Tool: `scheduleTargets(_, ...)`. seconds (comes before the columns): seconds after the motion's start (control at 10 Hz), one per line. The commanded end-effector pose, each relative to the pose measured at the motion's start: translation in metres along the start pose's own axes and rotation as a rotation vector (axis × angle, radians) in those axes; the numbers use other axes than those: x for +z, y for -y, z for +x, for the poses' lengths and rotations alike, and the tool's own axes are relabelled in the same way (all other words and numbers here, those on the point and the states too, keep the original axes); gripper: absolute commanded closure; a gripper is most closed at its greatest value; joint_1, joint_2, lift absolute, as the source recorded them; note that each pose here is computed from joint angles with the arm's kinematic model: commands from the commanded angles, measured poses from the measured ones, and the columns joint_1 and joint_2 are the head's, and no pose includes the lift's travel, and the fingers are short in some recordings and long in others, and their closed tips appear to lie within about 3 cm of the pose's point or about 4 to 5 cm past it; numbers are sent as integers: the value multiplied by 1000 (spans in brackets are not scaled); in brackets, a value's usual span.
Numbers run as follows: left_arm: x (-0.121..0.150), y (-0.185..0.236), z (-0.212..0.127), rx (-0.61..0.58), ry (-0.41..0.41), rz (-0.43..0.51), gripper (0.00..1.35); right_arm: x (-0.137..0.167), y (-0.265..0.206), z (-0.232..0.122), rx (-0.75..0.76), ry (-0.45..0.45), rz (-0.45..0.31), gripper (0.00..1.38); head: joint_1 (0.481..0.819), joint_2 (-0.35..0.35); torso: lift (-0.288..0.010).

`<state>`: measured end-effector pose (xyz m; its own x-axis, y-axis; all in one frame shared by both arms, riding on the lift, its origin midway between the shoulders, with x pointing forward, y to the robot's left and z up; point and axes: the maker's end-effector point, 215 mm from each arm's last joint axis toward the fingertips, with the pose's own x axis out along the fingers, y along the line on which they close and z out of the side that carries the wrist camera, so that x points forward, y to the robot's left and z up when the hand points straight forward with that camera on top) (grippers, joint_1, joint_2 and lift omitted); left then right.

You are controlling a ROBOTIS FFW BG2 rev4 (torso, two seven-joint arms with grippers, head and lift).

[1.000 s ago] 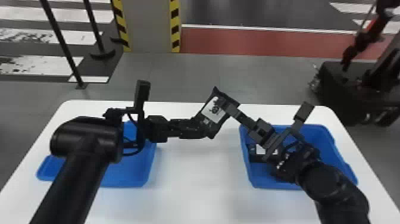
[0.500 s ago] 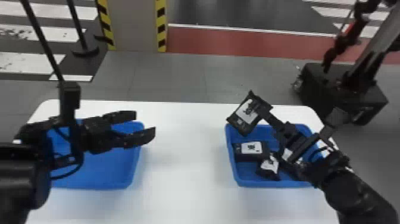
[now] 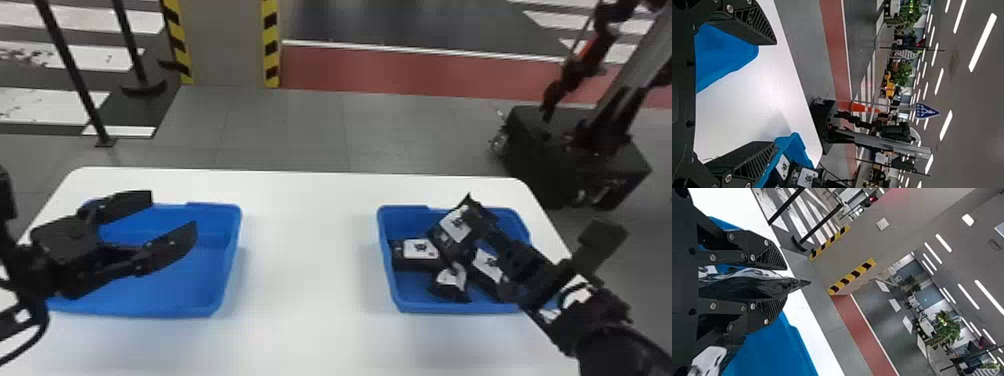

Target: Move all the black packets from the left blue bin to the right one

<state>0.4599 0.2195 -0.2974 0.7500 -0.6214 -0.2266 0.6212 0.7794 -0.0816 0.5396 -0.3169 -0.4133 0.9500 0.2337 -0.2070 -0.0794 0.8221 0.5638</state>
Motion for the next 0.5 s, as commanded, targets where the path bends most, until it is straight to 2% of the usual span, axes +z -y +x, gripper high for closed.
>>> scheduleTargets(0.0, 3, 2, -19, 40, 22, 16, 133, -5, 0, -17, -24, 5, -43, 42, 695, -108, -110)
scheduleTargets(0.1, 11, -1, -32, 86, 39, 41, 133, 18, -6, -35, -57, 82, -142, 104, 695, -106, -110)
scheduleTargets(0.3, 19, -10, -59, 201, 73, 75, 134, 77, -31, -73, -78, 322, -322, 174, 695, -105, -110)
scheduleTargets(0.4, 23, -14, -74, 268, 96, 107, 134, 85, -46, -94, -90, 357, -424, 174, 695, -105, -110)
